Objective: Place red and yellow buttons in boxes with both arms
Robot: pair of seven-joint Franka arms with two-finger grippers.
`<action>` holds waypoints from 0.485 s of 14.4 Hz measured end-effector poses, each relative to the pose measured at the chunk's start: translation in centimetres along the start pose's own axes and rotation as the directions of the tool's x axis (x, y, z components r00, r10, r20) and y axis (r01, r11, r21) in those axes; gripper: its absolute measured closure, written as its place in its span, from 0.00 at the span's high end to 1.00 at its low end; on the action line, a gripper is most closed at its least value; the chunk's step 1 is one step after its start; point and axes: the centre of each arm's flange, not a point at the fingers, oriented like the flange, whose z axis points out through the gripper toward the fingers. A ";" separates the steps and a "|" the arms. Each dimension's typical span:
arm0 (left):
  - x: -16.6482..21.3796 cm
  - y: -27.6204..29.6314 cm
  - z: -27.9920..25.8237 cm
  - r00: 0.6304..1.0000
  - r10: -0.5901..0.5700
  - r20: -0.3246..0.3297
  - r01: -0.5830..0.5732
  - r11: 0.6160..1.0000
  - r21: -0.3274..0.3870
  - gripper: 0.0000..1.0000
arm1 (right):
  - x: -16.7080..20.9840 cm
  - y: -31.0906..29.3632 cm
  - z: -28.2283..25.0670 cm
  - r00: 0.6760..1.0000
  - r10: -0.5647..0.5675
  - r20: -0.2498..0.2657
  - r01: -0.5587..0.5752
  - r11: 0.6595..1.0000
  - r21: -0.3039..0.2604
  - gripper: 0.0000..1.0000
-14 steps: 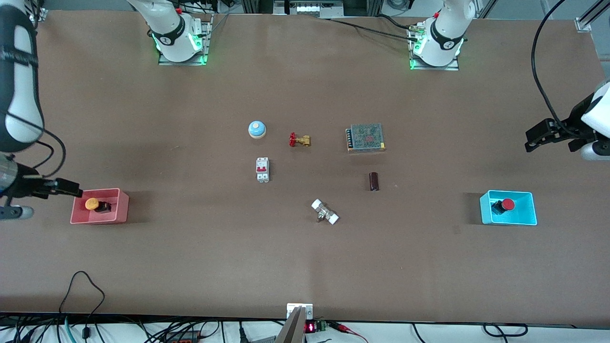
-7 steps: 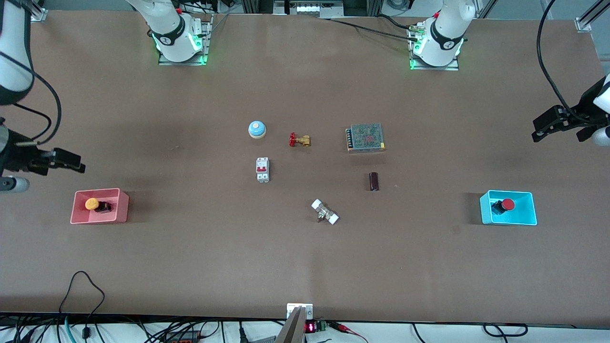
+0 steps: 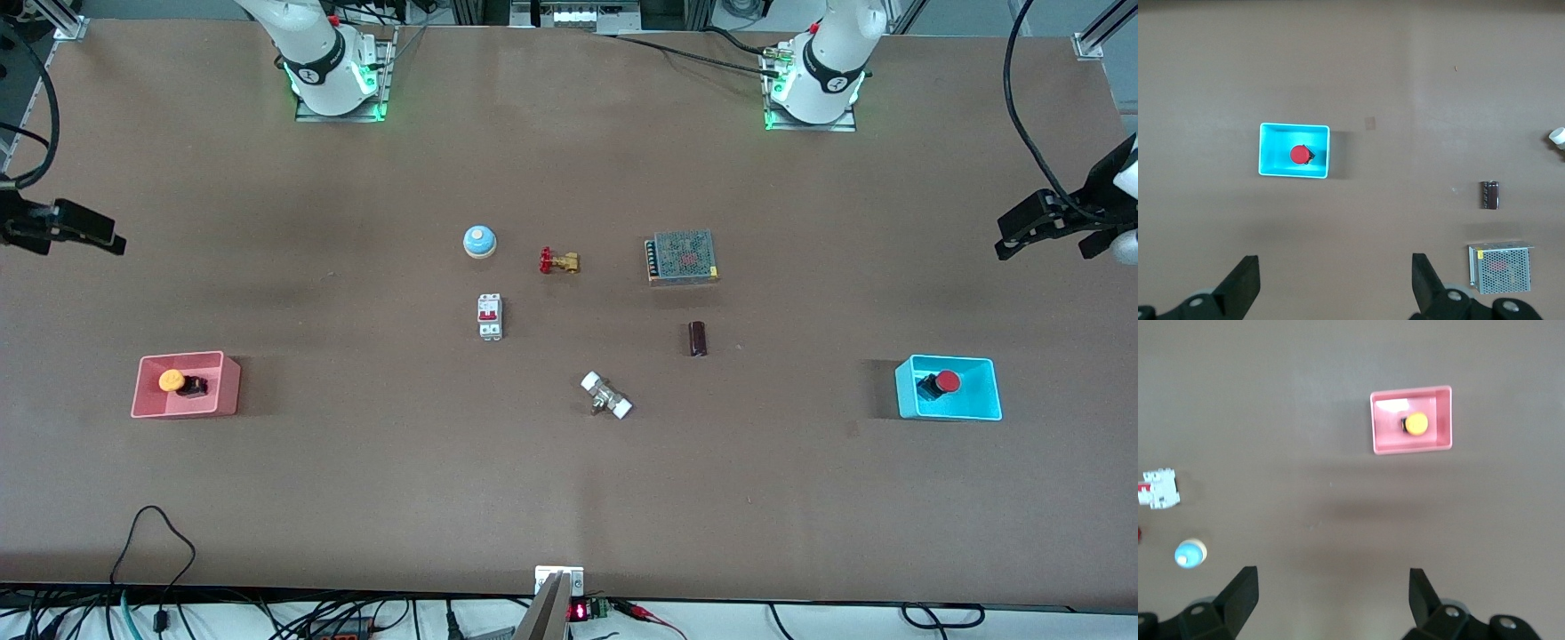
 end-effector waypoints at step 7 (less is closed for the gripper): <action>0.0 0.1 0.1 1.000 -0.002 0.003 0.002 1.000 -0.001 1.00 | -0.6 -0.1 0.0 0.999 0.029 -0.017 -0.029 1.000 -0.001 1.00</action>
